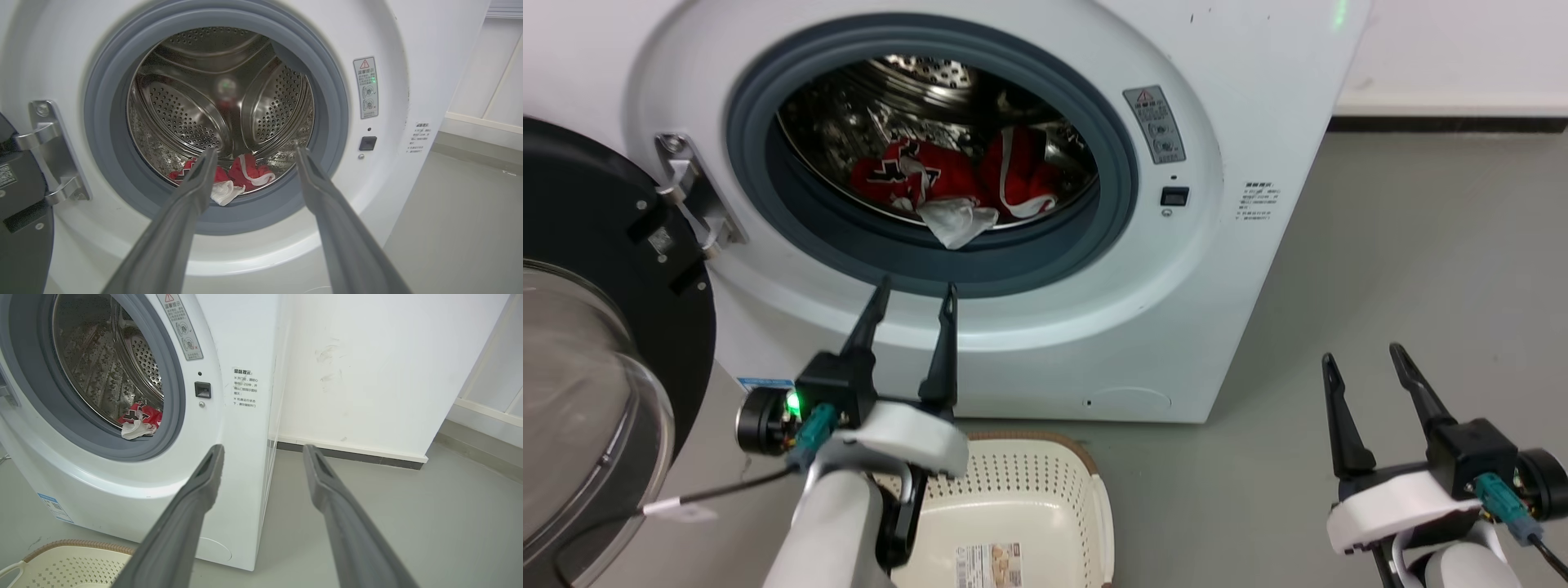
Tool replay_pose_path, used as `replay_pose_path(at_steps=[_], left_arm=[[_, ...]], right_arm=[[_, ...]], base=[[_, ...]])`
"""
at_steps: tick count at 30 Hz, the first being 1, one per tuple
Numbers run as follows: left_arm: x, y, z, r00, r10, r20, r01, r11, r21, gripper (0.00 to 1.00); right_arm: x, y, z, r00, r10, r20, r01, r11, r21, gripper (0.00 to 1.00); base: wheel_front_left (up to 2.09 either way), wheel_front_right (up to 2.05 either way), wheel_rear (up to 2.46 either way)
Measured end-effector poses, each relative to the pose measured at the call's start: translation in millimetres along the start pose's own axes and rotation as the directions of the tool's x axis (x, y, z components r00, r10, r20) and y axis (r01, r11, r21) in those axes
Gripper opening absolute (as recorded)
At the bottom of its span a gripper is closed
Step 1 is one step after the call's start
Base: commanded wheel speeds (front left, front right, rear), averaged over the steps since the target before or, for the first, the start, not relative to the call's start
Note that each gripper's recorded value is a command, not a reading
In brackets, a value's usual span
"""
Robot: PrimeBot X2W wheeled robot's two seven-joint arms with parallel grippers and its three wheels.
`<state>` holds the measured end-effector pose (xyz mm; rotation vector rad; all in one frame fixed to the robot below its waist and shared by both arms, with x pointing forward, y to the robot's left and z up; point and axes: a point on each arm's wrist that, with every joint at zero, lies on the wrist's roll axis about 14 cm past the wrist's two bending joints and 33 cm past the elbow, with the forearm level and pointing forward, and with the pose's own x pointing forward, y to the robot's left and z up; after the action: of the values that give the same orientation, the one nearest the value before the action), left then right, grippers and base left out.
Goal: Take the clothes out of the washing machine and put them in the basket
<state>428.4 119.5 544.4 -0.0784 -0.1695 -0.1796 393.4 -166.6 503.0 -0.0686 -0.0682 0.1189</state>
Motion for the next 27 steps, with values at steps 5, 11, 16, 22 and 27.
replay_pose_path(at_steps=[5,11,16,22,27], left_arm=[[28.8,3.7,-15.1,0.999,0.001,-0.035,-0.001,1.0,0.003,1.0],[85.4,7.1,-46.7,0.995,-0.014,-0.099,0.014,1.0,-0.01,1.0],[120.5,11.1,-71.3,0.989,-0.02,-0.147,0.018,1.0,-0.014,1.0],[162.1,13.9,-98.4,0.98,-0.031,-0.197,0.028,0.999,-0.021,1.0],[204.3,23.7,-132.3,0.956,-0.023,-0.293,0.016,1.0,-0.023,1.0]], right_arm=[[9.7,-0.5,-4.3,1.0,0.001,-0.005,-0.001,1.0,0.01,1.0],[23.0,-9.7,-18.5,0.999,-0.019,-0.035,0.02,1.0,0.014,1.0],[28.1,-16.0,-33.2,0.997,-0.034,-0.069,0.036,0.999,0.021,1.0],[29.7,-23.6,-55.2,0.991,-0.054,-0.125,0.059,0.997,0.039,1.0],[29.7,-32.3,-77.6,0.98,-0.077,-0.184,0.09,0.994,0.064,1.0]], base=[[0.0,0.0,0.0],[0.0,0.0,0.0],[0.0,0.0,0.0],[0.0,0.0,0.0],[0.0,0.0,0.0]])
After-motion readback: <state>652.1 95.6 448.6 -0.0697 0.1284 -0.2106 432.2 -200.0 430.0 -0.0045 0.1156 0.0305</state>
